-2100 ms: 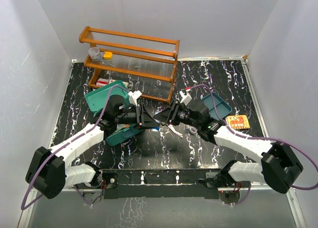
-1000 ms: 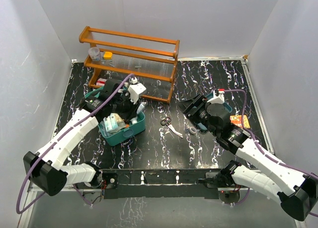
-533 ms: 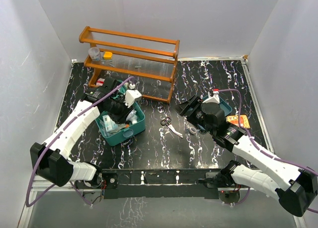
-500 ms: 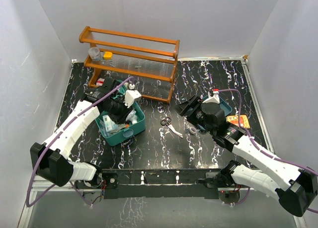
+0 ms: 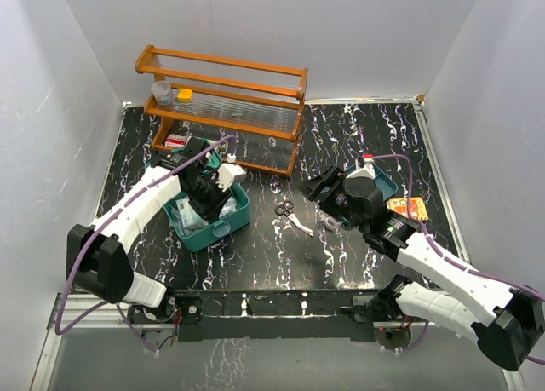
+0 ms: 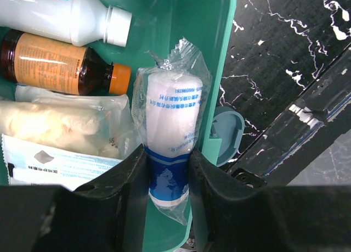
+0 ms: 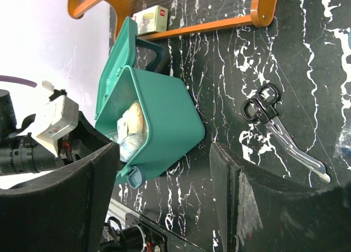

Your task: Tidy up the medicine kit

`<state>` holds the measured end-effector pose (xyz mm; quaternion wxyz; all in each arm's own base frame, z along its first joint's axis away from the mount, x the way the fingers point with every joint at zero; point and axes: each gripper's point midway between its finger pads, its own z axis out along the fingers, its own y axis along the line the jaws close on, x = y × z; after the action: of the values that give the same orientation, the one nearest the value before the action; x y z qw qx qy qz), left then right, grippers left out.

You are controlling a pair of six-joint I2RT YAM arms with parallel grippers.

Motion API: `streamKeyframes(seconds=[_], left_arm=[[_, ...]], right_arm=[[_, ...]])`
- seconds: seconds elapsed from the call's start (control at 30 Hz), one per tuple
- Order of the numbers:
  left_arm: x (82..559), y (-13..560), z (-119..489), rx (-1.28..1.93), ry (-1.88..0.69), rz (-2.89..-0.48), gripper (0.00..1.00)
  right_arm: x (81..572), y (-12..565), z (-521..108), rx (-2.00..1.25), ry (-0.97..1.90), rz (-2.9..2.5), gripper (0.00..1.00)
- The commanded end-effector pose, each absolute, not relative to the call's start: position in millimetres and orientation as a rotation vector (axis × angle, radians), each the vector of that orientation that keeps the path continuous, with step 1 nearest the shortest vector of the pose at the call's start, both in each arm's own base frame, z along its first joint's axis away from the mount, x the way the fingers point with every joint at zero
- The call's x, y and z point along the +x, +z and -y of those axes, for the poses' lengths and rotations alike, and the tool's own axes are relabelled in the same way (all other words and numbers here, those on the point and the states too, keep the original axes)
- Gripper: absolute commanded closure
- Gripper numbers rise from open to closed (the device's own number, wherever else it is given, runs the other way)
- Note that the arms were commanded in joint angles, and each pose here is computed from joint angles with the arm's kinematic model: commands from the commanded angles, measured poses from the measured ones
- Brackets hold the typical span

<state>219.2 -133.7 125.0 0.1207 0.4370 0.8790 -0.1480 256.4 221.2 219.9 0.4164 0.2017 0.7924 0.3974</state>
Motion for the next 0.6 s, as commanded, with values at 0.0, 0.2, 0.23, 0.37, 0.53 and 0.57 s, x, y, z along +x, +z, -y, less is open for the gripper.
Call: streamKeyframes(seconds=[0.0, 0.2, 0.23, 0.37, 0.53, 0.57], left_arm=[[204, 126, 141, 1.278, -0.545, -2.592, 0.7], [208, 124, 138, 1.26, -0.51, -2.628, 0.6], [209, 124, 138, 1.25, -0.509, -2.634, 0.56], [213, 127, 143, 1.226, -0.528, -2.647, 0.47], [218, 140, 149, 1.213, -0.551, -2.61, 0.45], [219, 144, 150, 1.211, -0.558, -2.597, 0.45]], right_arm=[[260, 228, -222, 0.506, 1.022, -1.947, 0.35], [261, 229, -221, 0.493, 1.008, -1.939, 0.35], [261, 228, -221, 0.492, 1.005, -1.94, 0.35], [261, 228, -221, 0.493, 1.005, -1.94, 0.35], [261, 226, -220, 0.497, 1.002, -1.943, 0.35], [261, 227, -220, 0.497, 1.002, -1.94, 0.35]])
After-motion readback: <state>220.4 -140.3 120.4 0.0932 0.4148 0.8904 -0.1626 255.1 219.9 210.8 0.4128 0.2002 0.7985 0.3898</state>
